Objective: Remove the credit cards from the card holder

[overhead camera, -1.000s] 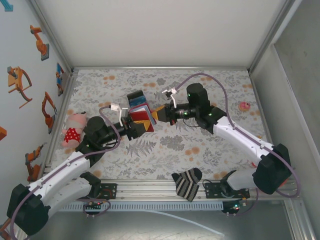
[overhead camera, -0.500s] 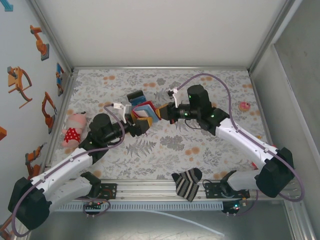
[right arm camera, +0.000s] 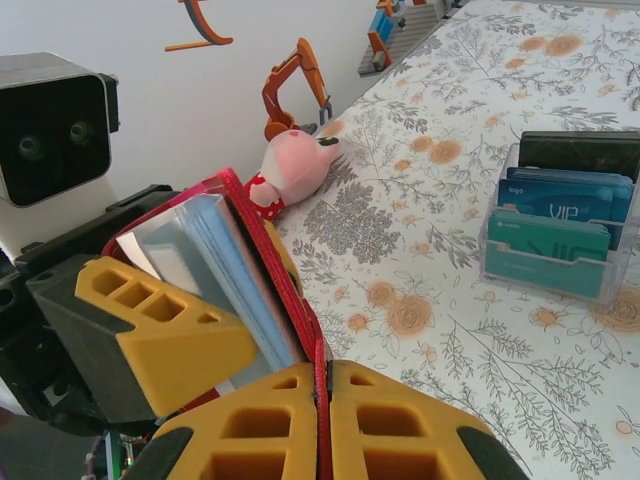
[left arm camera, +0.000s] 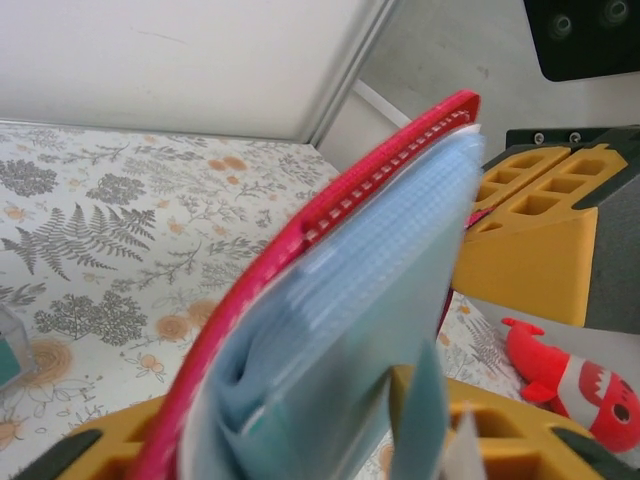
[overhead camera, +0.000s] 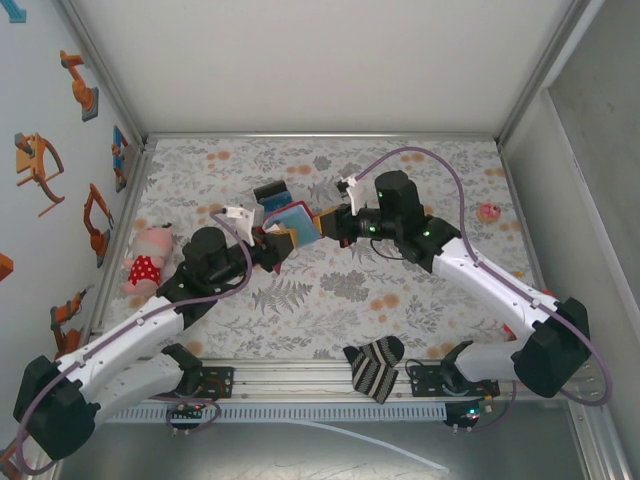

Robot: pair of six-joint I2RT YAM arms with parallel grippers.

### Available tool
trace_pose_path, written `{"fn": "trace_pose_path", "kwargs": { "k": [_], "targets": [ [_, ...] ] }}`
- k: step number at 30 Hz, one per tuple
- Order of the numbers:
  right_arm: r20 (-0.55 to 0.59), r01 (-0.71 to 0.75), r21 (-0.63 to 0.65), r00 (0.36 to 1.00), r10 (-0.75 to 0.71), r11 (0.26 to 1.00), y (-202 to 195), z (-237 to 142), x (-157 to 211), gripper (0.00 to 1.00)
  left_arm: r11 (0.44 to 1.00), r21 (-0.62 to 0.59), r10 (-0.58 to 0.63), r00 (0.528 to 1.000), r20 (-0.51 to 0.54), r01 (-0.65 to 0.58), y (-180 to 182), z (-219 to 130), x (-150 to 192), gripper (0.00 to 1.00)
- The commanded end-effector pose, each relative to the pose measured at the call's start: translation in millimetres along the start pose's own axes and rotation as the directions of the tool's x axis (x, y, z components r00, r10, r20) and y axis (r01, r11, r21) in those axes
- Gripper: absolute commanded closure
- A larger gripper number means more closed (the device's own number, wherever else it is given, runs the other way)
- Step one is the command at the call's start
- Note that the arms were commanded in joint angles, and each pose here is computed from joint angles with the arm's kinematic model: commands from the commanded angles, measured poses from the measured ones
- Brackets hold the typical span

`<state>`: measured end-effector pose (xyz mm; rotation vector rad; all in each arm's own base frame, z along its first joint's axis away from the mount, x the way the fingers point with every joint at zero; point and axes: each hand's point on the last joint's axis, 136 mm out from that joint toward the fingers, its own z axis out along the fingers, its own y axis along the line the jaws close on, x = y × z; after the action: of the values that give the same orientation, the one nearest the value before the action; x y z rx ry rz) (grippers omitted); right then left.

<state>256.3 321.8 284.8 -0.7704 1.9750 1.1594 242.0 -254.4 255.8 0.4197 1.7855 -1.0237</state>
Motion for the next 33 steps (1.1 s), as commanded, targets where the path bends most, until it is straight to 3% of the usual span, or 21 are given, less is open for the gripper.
{"fn": "trace_pose_path", "kwargs": {
  "k": [1, 5, 8, 11, 29, 33],
  "targets": [
    [0.068, 0.065, -0.031, 0.996, -0.062, 0.997, 17.9, -12.1, -24.3, 1.00, 1.000, -0.017, 0.015, 0.999, 0.035, -0.014, -1.6, -5.6, -10.8, 0.71],
    [0.048, 0.090, -0.118, 0.995, -0.085, 0.989, 31.7, -10.1, -20.6, 0.98, 1.000, -0.004, 0.002, 0.998, 0.060, -0.002, -3.0, -6.6, -13.4, 0.82],
    [0.031, 0.109, -0.166, 0.994, -0.105, 0.980, 38.2, -9.0, -15.9, 0.80, 0.999, 0.041, -0.001, 0.997, 0.078, -0.002, -10.7, -7.8, -16.8, 0.87],
    [0.021, 0.112, -0.189, 0.994, -0.110, 0.976, 39.8, -7.2, -12.8, 0.72, 0.996, 0.092, 0.003, 0.996, 0.089, -0.011, -20.9, -10.1, -20.2, 0.89],
    [0.028, 0.138, -0.168, 0.990, -0.135, 0.976, 35.3, -6.7, -14.2, 0.73, 0.963, 0.262, 0.034, 0.993, 0.109, -0.062, -53.9, -21.2, -25.4, 0.93],
    [0.043, 0.141, -0.115, 0.990, -0.137, 0.983, 27.0, -12.6, -16.7, 0.67, 0.957, 0.280, 0.044, 0.991, 0.127, -0.078, -58.0, -26.7, -26.8, 0.96]
  ]
}}
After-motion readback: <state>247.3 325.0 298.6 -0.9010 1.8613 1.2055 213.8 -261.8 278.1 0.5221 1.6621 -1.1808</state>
